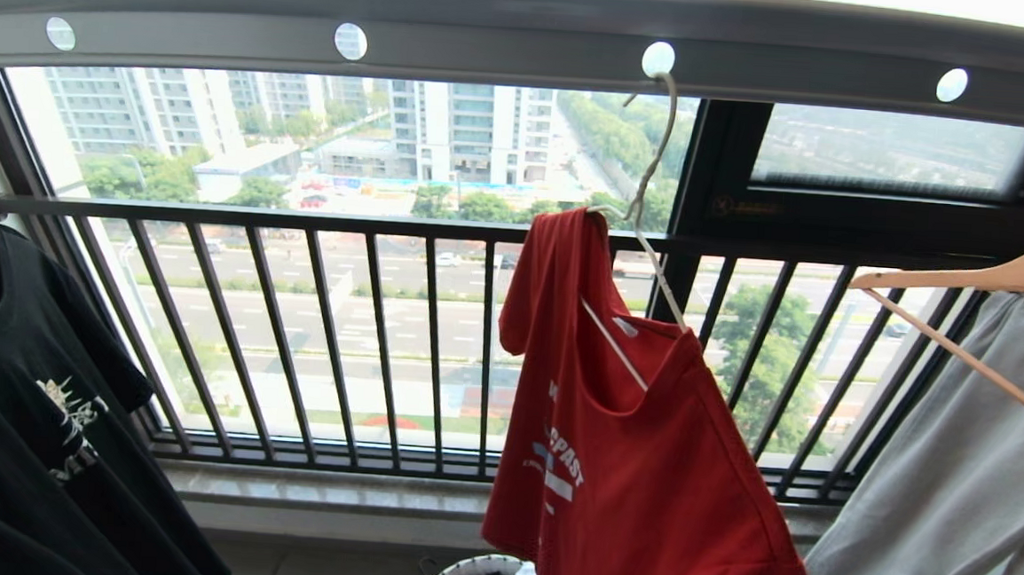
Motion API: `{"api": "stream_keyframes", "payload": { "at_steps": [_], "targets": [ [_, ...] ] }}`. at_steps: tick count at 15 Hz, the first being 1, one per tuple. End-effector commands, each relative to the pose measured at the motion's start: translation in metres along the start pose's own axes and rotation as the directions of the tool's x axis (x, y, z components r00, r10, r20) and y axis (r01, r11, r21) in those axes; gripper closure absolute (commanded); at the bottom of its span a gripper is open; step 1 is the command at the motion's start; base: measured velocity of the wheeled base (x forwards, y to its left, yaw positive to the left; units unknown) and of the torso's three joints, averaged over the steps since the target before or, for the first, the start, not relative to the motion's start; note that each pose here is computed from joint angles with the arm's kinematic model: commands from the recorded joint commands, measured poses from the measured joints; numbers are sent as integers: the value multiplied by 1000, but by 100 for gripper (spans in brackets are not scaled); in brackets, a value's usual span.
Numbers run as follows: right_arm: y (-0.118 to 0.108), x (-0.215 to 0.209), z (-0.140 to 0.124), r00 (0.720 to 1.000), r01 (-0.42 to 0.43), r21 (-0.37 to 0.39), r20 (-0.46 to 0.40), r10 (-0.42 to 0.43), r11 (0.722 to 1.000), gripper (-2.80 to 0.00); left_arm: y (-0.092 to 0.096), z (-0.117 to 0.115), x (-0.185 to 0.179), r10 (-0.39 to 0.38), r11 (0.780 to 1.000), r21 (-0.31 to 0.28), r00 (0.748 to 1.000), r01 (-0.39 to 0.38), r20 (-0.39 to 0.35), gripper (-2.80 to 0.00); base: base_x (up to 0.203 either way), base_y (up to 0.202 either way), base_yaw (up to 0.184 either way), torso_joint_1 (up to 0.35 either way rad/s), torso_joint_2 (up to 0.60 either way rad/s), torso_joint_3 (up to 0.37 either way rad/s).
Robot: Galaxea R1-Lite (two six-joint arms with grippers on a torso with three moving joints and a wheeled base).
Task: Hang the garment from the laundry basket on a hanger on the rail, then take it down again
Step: Take the clothes off the clothes rack
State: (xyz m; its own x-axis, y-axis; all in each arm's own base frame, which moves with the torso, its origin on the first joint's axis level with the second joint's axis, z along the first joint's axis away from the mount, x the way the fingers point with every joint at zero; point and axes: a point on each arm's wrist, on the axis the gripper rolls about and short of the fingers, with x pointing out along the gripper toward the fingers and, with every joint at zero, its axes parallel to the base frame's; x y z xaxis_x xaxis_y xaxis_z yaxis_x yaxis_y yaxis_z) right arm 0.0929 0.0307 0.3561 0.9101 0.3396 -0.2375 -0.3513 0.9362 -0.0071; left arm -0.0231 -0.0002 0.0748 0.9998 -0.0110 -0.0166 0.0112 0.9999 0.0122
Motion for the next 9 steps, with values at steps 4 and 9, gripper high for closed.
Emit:
{"api": "stream_keyframes", "payload": {
  "at_steps": [4, 9],
  "targets": [
    [59, 68, 23, 997, 58, 33, -58, -56, 998, -280, 0, 0, 0, 0, 1000, 0, 1000, 0, 0, 0, 0, 0, 0, 0, 0, 0],
    [94, 106, 32, 987, 161, 90, -16, -160, 983, -280, 0, 0, 0, 0, 1000, 0, 1000, 0, 0, 0, 0, 0, 0, 0, 0, 0]
  ]
}}
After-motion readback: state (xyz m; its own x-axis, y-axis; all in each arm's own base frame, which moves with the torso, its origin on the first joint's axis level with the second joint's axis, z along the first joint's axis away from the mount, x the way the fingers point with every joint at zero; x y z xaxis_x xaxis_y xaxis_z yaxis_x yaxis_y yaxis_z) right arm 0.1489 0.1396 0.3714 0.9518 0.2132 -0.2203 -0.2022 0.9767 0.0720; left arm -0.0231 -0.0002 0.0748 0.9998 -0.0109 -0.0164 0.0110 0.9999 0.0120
